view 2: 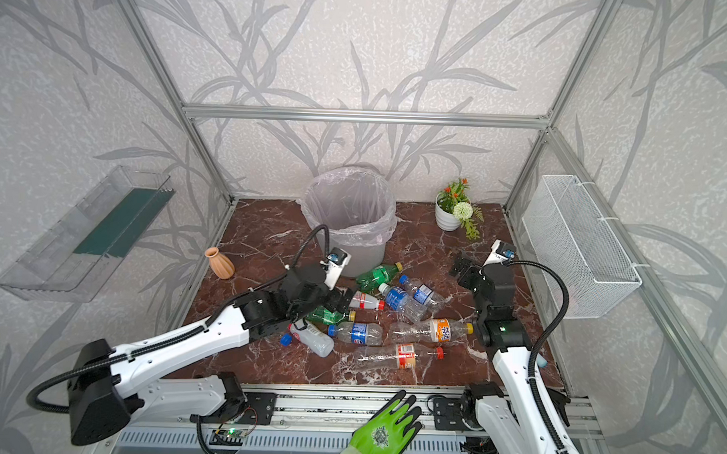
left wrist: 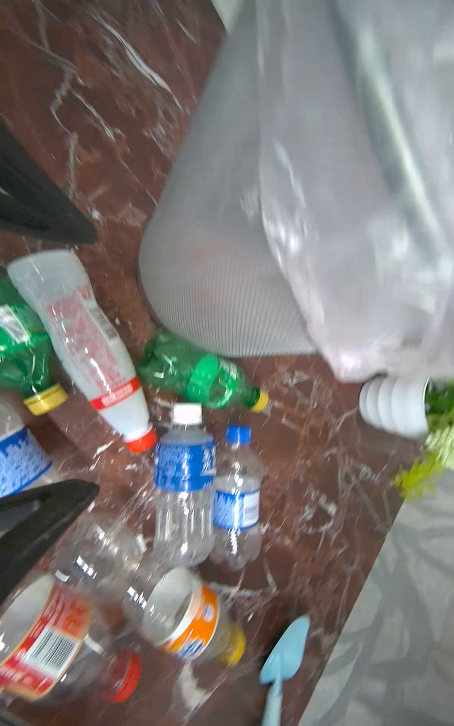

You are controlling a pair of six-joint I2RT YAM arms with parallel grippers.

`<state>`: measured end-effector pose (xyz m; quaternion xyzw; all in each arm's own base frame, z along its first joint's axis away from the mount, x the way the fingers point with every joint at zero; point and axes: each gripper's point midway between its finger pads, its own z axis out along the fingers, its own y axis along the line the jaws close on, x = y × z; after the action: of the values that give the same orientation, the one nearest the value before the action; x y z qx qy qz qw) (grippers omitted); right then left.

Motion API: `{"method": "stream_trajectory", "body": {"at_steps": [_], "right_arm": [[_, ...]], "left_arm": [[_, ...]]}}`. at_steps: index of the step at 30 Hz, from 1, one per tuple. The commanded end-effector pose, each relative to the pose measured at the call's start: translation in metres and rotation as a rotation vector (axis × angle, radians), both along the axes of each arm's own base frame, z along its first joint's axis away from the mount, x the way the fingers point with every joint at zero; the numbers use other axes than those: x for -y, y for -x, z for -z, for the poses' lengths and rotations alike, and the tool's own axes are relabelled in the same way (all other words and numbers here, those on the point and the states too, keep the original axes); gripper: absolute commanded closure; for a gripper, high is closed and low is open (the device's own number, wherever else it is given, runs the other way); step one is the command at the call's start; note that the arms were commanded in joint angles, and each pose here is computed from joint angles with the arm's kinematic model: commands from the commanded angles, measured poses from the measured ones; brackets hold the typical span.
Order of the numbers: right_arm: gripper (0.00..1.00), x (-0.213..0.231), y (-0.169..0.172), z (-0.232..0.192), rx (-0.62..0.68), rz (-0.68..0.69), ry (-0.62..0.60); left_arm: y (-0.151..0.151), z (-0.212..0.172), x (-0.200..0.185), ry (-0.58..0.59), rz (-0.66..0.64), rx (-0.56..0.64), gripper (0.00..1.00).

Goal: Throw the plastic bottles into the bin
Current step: 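Move the left gripper to the Coca-Cola-labelled clear bottle while the right arm withdraws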

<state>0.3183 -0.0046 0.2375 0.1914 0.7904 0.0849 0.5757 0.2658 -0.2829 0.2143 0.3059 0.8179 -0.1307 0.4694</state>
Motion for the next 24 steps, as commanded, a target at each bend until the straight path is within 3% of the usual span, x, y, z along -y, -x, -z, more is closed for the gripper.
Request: {"method": "stream_trajectory", "body": {"at_steps": [1,6,12,17,24], "right_arm": [[0.01,0.007,0.007,0.022,-0.07,0.035,-0.052],[0.01,0.018,0.012,0.031,-0.082,0.08,-0.091],[0.01,0.023,0.015,0.032,-0.072,0.1,-0.104],[0.01,0.024,0.018,0.035,-0.073,0.1,-0.108],[0.01,0.025,0.026,0.035,-0.07,0.097,-0.098]], "left_arm": [[0.039,0.025,0.046,-0.13,0.303,-0.07,0.09],[0.079,0.057,0.084,-0.218,0.551,-0.197,0.16],[0.114,0.081,0.104,-0.317,0.736,-0.287,0.22],[0.132,0.105,0.113,-0.381,0.816,-0.357,0.28],[0.141,0.134,0.124,-0.445,0.831,-0.406,0.32]]}}
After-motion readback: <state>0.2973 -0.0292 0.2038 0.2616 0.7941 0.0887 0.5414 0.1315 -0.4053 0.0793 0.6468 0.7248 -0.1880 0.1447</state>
